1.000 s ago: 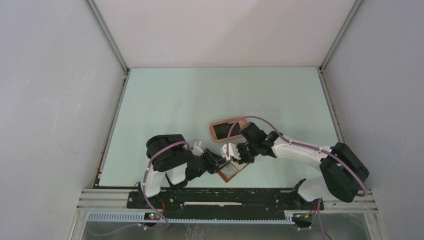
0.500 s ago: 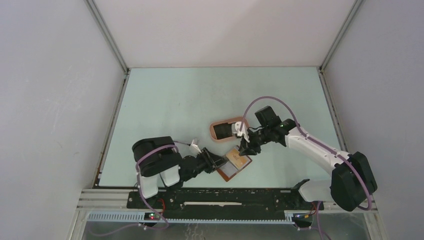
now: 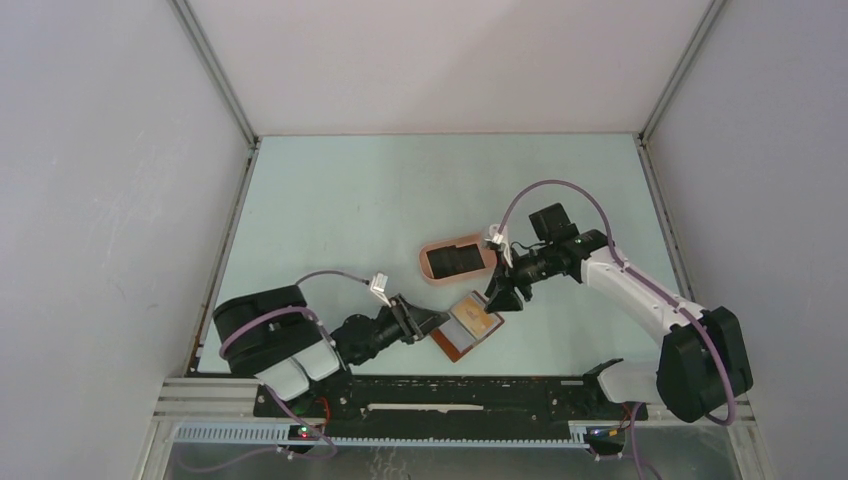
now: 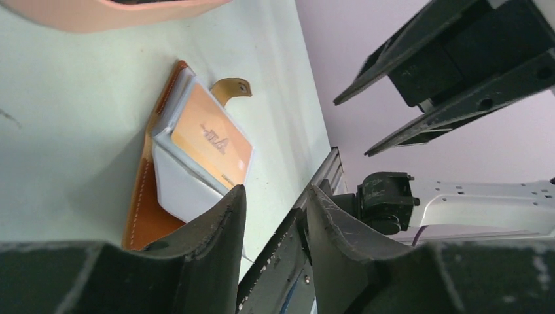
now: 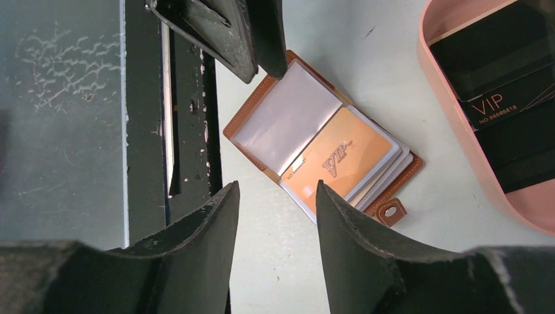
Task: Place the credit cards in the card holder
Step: Insert the credit card into the card holder.
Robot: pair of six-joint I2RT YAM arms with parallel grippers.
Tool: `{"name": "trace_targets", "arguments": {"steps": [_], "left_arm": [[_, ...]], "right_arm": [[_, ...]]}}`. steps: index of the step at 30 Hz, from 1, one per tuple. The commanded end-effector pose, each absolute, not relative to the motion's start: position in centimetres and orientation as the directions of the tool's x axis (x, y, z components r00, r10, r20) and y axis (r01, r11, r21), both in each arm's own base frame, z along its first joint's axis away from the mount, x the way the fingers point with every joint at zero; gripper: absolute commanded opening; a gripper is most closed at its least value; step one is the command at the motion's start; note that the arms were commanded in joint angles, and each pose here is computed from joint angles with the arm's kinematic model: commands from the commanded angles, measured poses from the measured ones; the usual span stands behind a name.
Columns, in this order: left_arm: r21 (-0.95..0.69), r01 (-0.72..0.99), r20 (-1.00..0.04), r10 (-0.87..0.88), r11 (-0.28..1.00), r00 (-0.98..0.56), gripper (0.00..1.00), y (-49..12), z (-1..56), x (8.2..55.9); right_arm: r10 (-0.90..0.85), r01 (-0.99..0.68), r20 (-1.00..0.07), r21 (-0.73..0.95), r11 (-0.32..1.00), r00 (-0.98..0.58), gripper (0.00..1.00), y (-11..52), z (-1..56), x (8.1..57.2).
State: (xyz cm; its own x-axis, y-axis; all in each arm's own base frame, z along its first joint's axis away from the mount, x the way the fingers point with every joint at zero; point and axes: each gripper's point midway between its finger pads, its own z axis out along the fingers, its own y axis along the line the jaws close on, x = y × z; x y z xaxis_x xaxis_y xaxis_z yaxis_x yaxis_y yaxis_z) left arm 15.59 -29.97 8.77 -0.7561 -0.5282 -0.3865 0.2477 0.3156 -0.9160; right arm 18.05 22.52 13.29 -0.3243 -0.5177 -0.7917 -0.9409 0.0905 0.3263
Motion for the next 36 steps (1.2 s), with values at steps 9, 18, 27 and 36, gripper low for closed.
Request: {"name": "trace_targets", "arguments": {"steps": [9, 18, 27, 36], "left_arm": [[-0.685, 0.377, -0.686, -0.377, 0.623, -0.622, 0.46, -28.7, 9.8, 16.7], [-0.609, 0.394, -0.773, -0.405, 0.689, -0.488, 0.5, -25.9, 14.2, 17.5], [-0.738, 0.436, -0.671, -0.5, 0.515, -0.547, 0.47, -27.9, 16.0, 16.2], [-0.749, 0.475, -0.652, -0.386, 0.462, -0.652, 0.37, -32.9, 14.9, 15.2]], "right_arm": [[-0.475, -0.9, -0.77, 0.413, 0.137, -0.426, 0.59, 22.8, 14.2, 19.0], [-0.469, -0.844, -0.708, 0.498, 0.198, -0.528, 0.61, 22.6, 13.3, 19.8], [-0.5, -0.737, -0.562, 0.614, 0.281, -0.659, 0.59, 22.6, 10.6, 20.5], [-0.568, -0.7, -0.451, 0.617, 0.358, -0.688, 0.56, 22.4, 7.6, 20.6]]}}
